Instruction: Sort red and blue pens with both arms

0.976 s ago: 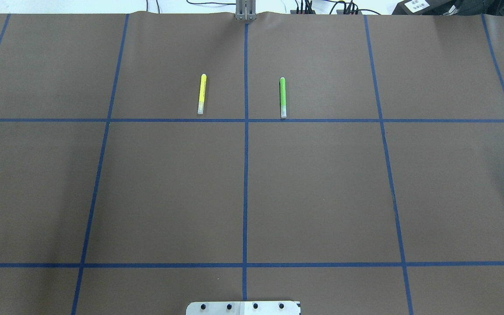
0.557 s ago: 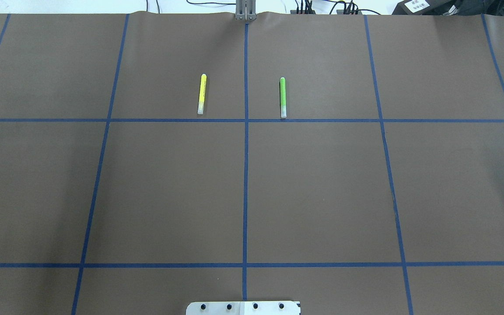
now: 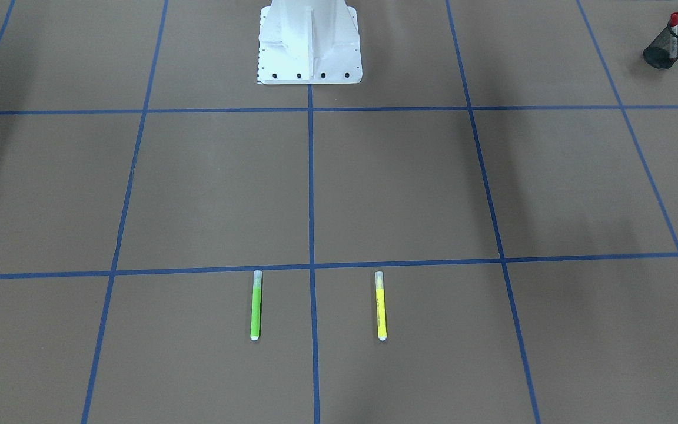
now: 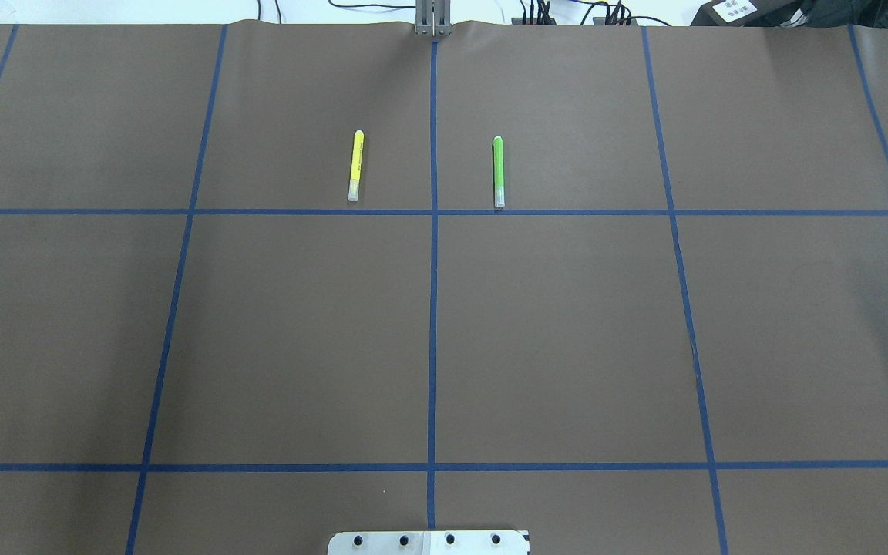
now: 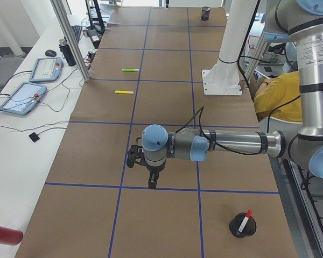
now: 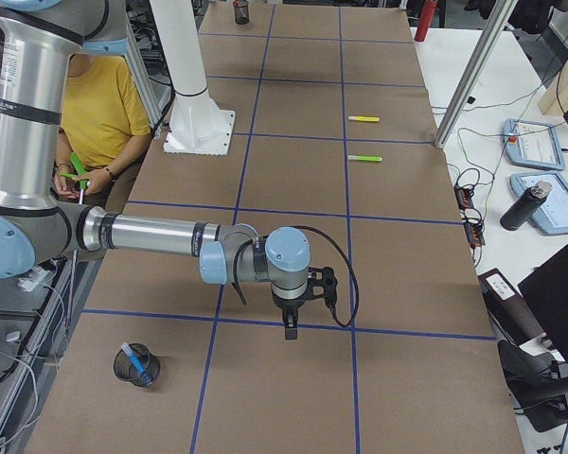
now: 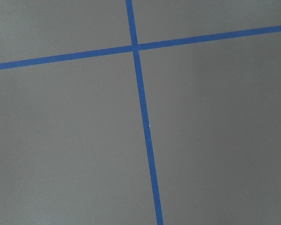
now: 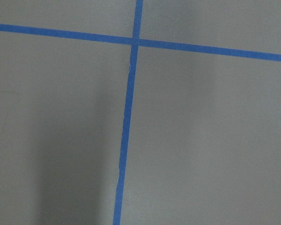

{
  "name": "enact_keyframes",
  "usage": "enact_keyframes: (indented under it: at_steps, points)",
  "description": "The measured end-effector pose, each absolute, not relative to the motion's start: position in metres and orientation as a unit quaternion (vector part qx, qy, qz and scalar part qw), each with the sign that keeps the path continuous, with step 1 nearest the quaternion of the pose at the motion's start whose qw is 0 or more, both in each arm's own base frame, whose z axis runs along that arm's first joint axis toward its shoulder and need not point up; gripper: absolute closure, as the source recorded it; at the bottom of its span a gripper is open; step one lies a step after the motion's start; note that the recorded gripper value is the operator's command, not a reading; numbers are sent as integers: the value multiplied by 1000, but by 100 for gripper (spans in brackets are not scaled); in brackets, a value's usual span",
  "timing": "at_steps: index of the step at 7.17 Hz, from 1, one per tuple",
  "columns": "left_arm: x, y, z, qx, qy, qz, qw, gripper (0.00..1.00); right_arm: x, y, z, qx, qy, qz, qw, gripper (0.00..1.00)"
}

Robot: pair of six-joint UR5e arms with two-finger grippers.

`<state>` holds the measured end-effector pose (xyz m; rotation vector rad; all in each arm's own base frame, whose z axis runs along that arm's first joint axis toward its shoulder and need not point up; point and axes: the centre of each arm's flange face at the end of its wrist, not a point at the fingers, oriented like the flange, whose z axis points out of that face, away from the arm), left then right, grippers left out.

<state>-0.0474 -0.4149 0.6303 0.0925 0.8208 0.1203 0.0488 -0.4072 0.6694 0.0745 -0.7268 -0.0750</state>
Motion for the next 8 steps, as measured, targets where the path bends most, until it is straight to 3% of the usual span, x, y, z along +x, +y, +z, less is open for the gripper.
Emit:
enact_keyframes:
  at_steps: [8]
  points:
    - [-47, -414, 628, 47, 399, 60, 914, 0, 48, -407, 668, 37, -358, -38, 932, 0]
